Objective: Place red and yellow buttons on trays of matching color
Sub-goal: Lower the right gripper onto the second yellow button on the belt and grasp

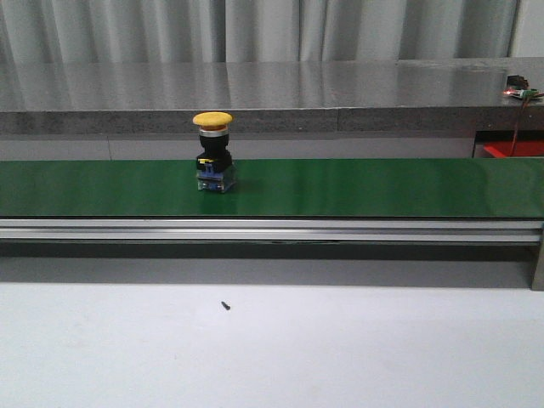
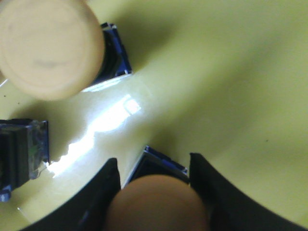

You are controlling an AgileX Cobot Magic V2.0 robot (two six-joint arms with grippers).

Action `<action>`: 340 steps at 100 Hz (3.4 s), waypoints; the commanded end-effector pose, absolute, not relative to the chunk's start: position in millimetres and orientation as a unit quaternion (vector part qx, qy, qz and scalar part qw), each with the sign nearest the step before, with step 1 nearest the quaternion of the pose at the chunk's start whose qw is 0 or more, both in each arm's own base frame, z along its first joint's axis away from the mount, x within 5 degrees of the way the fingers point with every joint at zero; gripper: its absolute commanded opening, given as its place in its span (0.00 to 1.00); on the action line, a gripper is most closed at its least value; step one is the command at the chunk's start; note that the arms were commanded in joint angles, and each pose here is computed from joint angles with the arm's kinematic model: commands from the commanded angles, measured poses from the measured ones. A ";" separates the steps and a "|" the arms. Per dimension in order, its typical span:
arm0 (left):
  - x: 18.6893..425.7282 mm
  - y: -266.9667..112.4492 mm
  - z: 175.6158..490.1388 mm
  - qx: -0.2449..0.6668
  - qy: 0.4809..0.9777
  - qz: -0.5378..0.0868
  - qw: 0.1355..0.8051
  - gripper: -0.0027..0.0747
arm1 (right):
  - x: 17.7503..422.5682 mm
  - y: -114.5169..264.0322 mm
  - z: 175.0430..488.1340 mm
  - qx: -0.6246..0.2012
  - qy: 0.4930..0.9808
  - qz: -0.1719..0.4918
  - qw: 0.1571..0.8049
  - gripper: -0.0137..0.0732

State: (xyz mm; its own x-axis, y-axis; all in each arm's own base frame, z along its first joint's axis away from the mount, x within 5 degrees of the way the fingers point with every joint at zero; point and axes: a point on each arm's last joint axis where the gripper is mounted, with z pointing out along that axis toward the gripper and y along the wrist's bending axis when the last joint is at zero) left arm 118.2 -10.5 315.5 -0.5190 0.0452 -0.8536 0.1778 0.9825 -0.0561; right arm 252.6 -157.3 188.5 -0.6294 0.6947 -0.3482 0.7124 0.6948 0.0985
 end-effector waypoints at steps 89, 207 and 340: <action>120.9 -10.6 330.3 0.053 0.845 -0.071 0.527 0.01 | 227.5 -100.1 299.9 0.266 0.899 -0.047 0.345 0.69; 120.0 -11.4 328.8 0.056 0.850 -0.074 0.519 0.01 | 303.9 95.1 392.3 -0.039 0.932 0.178 0.314 0.86; 120.0 -11.4 328.8 0.056 0.850 -0.074 0.519 0.01 | 403.9 161.5 283.8 -0.020 0.980 0.146 0.136 0.85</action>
State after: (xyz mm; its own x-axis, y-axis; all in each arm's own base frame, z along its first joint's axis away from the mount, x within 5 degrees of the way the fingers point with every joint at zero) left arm 117.8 -10.9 314.9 -0.5253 0.0484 -0.8495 0.1822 0.9816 -0.0567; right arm 406.7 162.5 253.7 -0.9827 -0.0069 -0.1850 -0.0556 0.9643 0.2591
